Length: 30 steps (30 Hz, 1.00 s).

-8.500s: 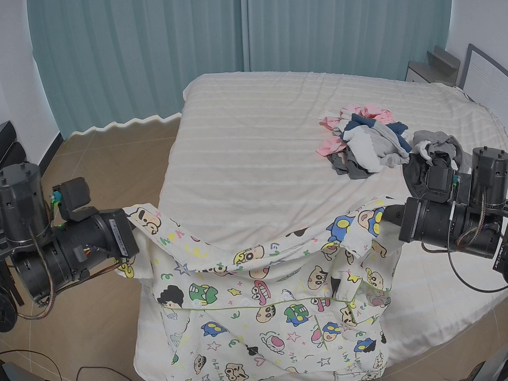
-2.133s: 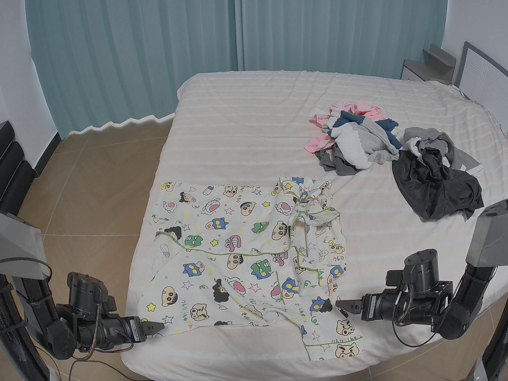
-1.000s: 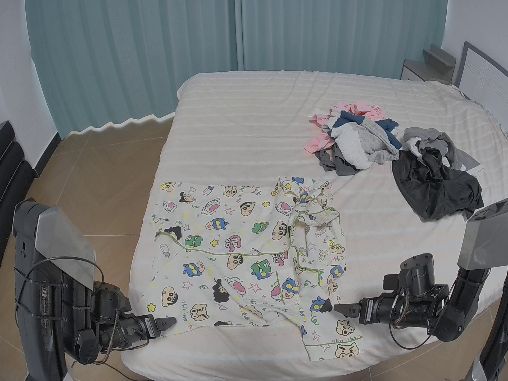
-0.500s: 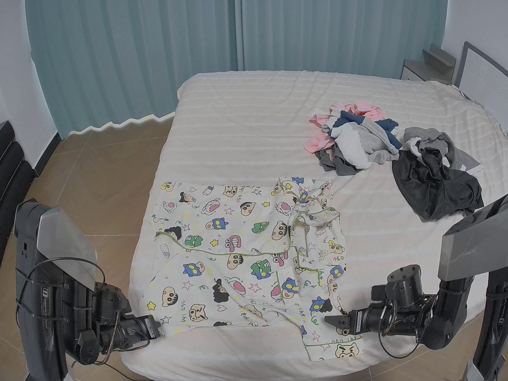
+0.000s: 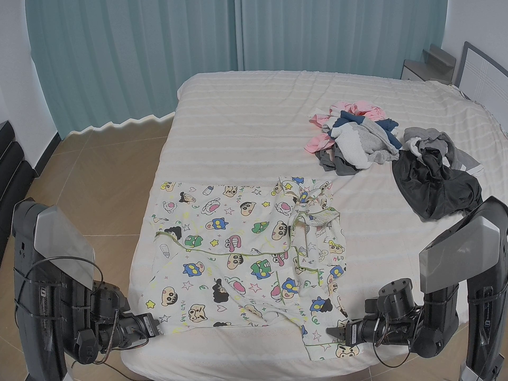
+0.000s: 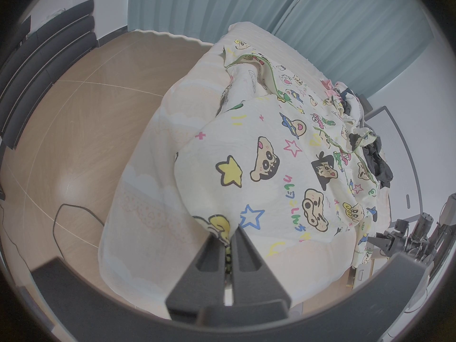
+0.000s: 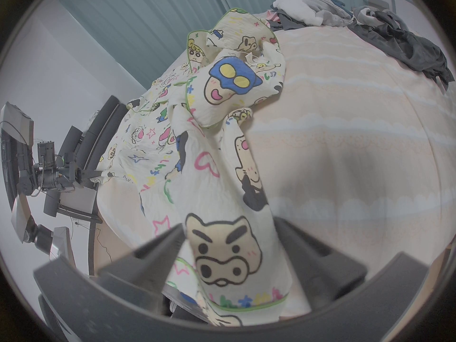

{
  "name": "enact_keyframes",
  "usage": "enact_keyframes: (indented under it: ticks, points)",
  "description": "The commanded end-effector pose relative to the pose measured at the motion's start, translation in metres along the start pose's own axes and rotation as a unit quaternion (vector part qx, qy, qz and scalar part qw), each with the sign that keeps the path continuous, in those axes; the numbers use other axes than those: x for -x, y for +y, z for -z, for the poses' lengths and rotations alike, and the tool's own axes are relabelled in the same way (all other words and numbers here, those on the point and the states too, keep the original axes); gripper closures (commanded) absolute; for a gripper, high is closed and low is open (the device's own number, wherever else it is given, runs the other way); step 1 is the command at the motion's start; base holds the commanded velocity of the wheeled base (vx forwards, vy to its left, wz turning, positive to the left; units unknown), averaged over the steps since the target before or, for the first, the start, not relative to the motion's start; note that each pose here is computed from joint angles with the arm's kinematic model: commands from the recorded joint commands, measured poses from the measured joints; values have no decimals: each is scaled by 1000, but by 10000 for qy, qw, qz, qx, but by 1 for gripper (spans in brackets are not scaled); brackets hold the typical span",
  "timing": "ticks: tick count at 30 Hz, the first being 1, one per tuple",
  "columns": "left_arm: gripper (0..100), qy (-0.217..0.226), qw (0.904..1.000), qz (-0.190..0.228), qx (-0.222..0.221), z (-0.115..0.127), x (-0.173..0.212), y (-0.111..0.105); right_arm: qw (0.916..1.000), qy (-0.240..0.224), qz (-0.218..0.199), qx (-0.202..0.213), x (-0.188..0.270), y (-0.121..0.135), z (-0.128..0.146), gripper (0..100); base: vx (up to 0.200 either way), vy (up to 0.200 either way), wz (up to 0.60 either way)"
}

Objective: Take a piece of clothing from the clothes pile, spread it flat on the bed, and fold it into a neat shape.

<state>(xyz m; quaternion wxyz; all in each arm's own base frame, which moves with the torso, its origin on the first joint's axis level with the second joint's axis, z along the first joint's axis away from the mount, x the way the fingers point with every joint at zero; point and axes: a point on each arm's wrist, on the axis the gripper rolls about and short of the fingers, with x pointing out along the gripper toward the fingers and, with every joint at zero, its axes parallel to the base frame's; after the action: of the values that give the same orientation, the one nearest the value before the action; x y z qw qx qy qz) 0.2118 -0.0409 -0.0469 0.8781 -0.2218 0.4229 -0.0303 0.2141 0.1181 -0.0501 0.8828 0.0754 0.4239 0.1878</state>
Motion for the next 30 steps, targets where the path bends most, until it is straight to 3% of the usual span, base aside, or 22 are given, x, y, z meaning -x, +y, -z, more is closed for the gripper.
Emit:
enact_keyframes:
  ticks: [1,6,16,23,30]
  points:
    - [100,-27,10000,17,-5,0,3,0,10000,45,-10,35,-3,-1,6,100,0,0,0]
    - [100,-1,10000,14,-29,1,3,0,10000,5,-55,68,3,0,6,100,0,0,0]
    - [100,-425,9986,221,-206,-15,25,-13,9996,69,-252,130,31,2,8,100,0,0,0]
    - [100,150,9991,-99,-385,-9,48,-11,9989,197,-376,207,41,4,13,100,0,0,0]
    - [100,317,9969,-467,-540,-11,56,5,9985,324,-347,256,49,6,13,100,0,0,0]
